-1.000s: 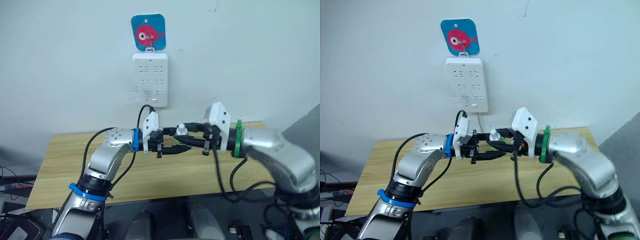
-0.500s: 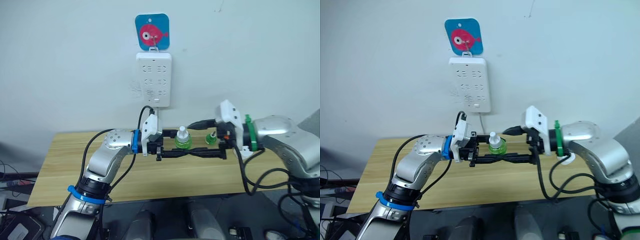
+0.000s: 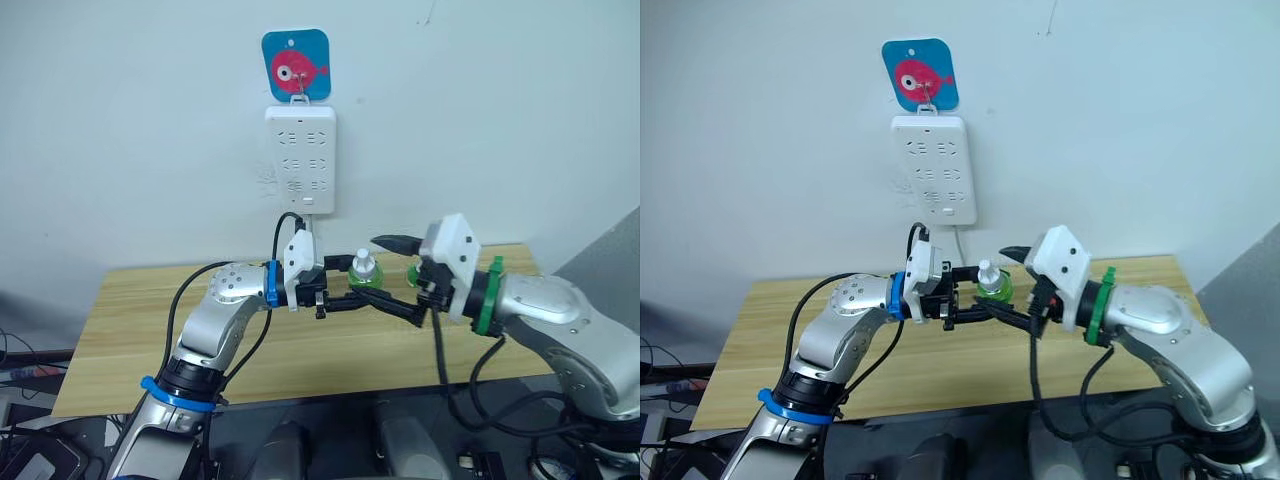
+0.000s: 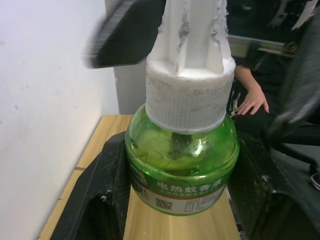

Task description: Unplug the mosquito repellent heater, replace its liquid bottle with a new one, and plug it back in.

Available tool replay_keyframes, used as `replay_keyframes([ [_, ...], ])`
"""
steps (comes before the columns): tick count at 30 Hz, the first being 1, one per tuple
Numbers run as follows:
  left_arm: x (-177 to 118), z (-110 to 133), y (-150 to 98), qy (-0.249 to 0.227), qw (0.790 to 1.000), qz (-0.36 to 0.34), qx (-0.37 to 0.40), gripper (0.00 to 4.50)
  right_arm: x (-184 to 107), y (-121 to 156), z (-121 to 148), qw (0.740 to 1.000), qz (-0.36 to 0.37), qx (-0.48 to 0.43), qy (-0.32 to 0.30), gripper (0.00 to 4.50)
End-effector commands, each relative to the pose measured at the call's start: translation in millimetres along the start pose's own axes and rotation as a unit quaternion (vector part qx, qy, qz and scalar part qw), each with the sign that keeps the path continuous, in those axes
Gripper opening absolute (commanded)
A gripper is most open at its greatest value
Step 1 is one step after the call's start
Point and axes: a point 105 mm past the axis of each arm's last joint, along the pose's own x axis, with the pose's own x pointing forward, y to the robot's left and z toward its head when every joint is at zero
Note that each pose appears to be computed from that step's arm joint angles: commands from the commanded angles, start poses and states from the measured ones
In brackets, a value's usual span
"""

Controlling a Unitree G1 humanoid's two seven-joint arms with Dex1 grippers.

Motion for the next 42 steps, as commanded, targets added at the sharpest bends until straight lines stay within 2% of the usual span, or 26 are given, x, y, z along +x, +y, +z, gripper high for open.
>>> replay_keyframes([
  [1,4,10,-7,-0.012,1.0,-0.014,0.023,2.31,5,-8,10,0.999,-0.028,-0.007,-0.022,3.94],
  [8,0,9,-6,-0.007,1.0,-0.005,0.02,2.31,-16,-25,5,0.999,-0.033,-0.006,0.004,3.94],
  [16,-2,8,-4,-0.003,1.0,-0.001,0.018,2.31,-52,-24,3,0.998,0.015,-0.006,0.06,3.94],
  [19,-2,7,-4,-0.001,1.0,-0.002,0.018,2.31,-50,-12,5,0.997,0.039,0.0,0.06,3.94],
  [25,-1,7,-5,0.002,1.0,-0.006,0.02,2.31,-18,2,11,0.999,0.03,0.009,0.024,3.94],
  [33,1,5,-8,0.003,1.0,-0.012,0.02,2.31,14,-2,9,1.0,0.003,0.029,0.004,3.94],
  [38,-2,4,-8,0.005,1.0,-0.008,0.02,2.31,-4,-13,5,0.999,-0.007,0.035,0.018,3.94],
  [42,-3,4,-6,0.006,1.0,-0.002,0.019,2.31,-34,-19,-2,0.998,0.007,0.03,0.06,3.94],
])
